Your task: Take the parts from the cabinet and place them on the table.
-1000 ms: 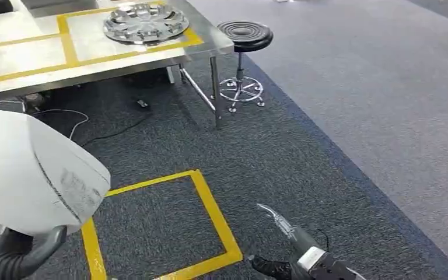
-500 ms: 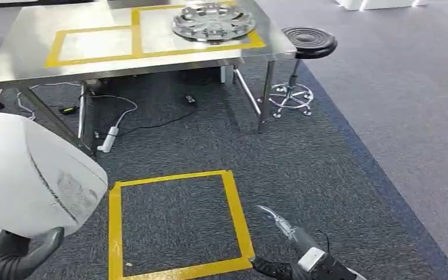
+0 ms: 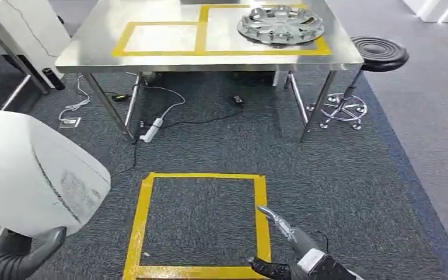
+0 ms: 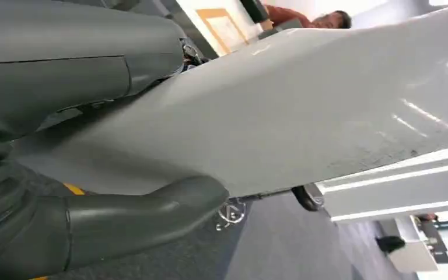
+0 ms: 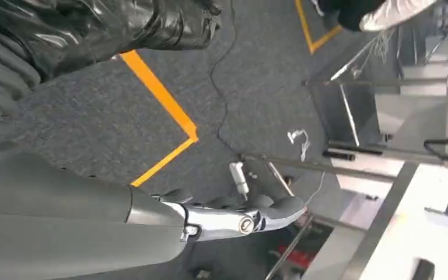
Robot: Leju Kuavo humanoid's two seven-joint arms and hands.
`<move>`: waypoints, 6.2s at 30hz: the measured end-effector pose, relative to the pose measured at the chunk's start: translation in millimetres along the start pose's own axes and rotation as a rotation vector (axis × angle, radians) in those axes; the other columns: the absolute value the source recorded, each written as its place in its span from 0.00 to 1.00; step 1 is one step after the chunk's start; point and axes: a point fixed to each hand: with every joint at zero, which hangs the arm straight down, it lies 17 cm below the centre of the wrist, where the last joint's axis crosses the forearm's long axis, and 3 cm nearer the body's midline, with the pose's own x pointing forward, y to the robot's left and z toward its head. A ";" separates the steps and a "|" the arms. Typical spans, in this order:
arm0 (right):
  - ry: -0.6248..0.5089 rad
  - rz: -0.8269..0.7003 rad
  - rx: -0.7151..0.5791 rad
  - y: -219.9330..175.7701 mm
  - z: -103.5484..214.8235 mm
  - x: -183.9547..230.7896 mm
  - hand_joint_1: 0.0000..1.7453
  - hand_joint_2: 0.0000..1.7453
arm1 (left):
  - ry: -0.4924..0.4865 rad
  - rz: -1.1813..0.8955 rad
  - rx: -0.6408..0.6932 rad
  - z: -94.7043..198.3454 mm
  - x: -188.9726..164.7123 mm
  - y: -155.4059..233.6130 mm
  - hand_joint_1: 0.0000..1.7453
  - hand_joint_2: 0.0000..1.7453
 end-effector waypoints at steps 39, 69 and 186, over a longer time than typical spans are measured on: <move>-0.015 -0.060 -0.014 -5.1 -0.8 4.1 0.00 0.00 | -0.013 0.057 -0.013 1.6 4.9 1.0 1.00 1.00; -0.015 -0.062 -0.016 -4.6 0.7 4.7 0.00 0.00 | -0.021 0.058 -0.014 2.8 8.5 3.5 1.00 1.00; -0.003 -0.081 -0.015 -1.5 5.1 0.4 0.00 0.00 | -0.027 0.020 -0.036 -1.9 10.0 -10.5 1.00 1.00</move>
